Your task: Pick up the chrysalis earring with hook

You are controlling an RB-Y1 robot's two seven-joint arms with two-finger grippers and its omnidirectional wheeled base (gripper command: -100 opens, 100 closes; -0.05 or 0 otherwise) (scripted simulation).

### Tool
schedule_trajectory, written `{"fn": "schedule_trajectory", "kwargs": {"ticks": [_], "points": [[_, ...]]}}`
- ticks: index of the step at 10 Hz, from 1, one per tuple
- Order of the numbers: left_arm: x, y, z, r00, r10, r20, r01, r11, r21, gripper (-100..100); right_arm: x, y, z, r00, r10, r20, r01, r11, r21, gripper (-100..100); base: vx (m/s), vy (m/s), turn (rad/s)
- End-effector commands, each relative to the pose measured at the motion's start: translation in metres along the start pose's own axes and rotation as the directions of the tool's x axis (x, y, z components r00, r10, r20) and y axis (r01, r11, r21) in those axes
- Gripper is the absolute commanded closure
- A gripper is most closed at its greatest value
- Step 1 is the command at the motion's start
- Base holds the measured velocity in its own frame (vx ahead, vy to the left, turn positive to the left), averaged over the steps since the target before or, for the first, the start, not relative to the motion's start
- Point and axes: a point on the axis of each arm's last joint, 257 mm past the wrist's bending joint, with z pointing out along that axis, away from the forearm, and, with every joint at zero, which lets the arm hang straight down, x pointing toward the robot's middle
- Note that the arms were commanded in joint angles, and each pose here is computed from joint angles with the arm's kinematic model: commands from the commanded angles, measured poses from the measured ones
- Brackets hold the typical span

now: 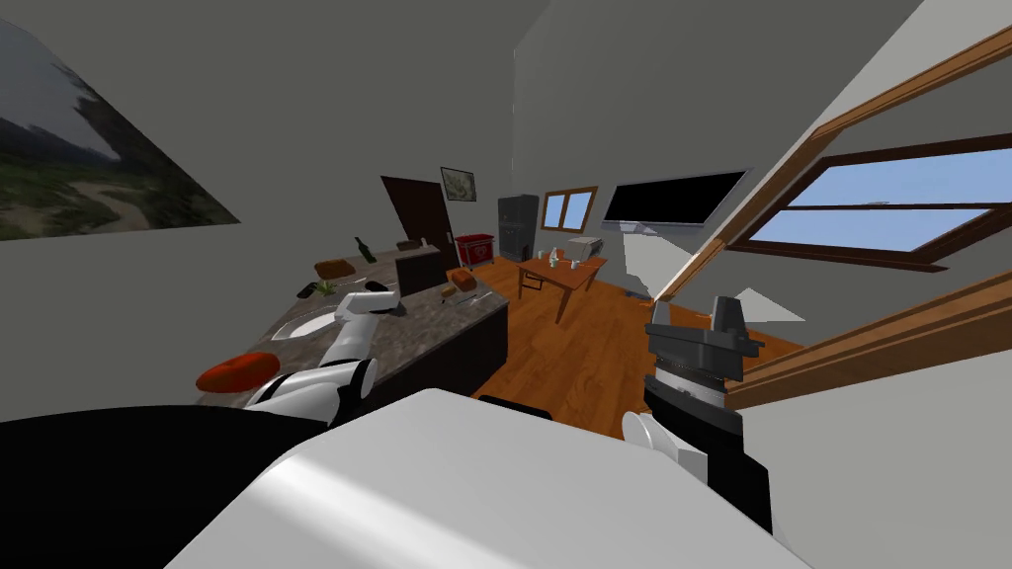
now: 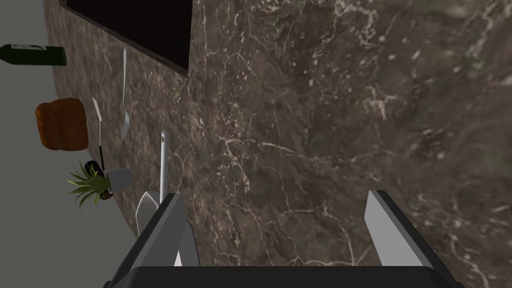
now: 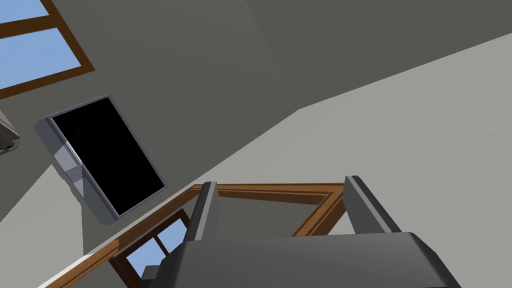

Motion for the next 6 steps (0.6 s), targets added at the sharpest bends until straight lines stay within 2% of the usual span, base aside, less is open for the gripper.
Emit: {"fn": "schedule_trajectory", "kwargs": {"ticks": [1,2,6], "points": [[-0.013,0.005,-0.001,0.999,-0.042,0.027,0.043,0.998,-0.043,-100,0.0,0.0,0.0,1.0,0.0,0.0,0.0,1.0,0.0,0,0.086,0.019,-0.144],[-0.014,0.006,-0.001,0.999,-0.042,0.03,0.043,0.998,-0.048,-100,0.0,0.0,0.0,1.0,0.0,0.0,0.0,1.0,0.0,0,0.054,0.021,-0.053],[-0.044,0.027,-0.002,0.985,-0.135,0.106,0.15,0.976,-0.157,-100,0.0,0.0,0.0,1.0,0.0,0.0,0.0,1.0,0.0,0,0.063,0.027,-0.146]]}}
